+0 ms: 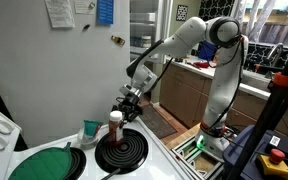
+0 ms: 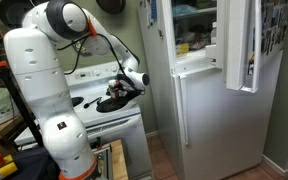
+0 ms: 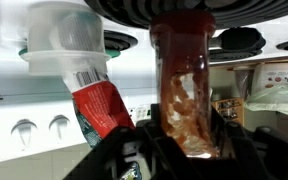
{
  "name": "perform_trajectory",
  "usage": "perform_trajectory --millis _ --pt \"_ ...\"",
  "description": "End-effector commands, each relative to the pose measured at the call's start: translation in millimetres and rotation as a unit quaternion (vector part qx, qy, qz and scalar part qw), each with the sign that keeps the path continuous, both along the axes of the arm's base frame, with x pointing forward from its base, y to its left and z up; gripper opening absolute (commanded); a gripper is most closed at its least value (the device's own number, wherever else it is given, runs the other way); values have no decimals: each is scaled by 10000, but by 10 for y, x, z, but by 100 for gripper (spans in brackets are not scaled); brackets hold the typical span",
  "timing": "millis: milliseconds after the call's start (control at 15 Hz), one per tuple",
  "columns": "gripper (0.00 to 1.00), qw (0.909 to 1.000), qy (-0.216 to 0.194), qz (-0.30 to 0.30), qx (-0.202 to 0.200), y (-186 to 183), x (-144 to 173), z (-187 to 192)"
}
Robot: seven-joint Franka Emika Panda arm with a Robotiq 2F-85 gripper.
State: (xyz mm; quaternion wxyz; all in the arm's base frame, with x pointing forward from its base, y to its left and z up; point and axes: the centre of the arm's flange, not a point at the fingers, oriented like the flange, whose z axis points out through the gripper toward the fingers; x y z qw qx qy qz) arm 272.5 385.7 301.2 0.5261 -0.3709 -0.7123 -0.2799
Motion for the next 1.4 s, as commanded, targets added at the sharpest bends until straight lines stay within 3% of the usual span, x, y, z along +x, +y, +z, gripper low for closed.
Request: perform_trajectory --millis 0,267,400,467,733,800,1133,1333 --pt "21 9999 165 37 -25 14 15 21" --pt "21 9997 229 25 -73 22 11 11" --pt "70 9996 265 26 -97 23 10 2" --pt "69 9995 284 28 -106 23 12 -4" --pt "89 9996 280 40 -96 29 19 -1" --pt "100 9996 260 34 -98 29 20 10" --pt "100 9996 198 -69 -168 -60 -36 151" --pt "100 9988 85 -249 -403 -196 -84 378"
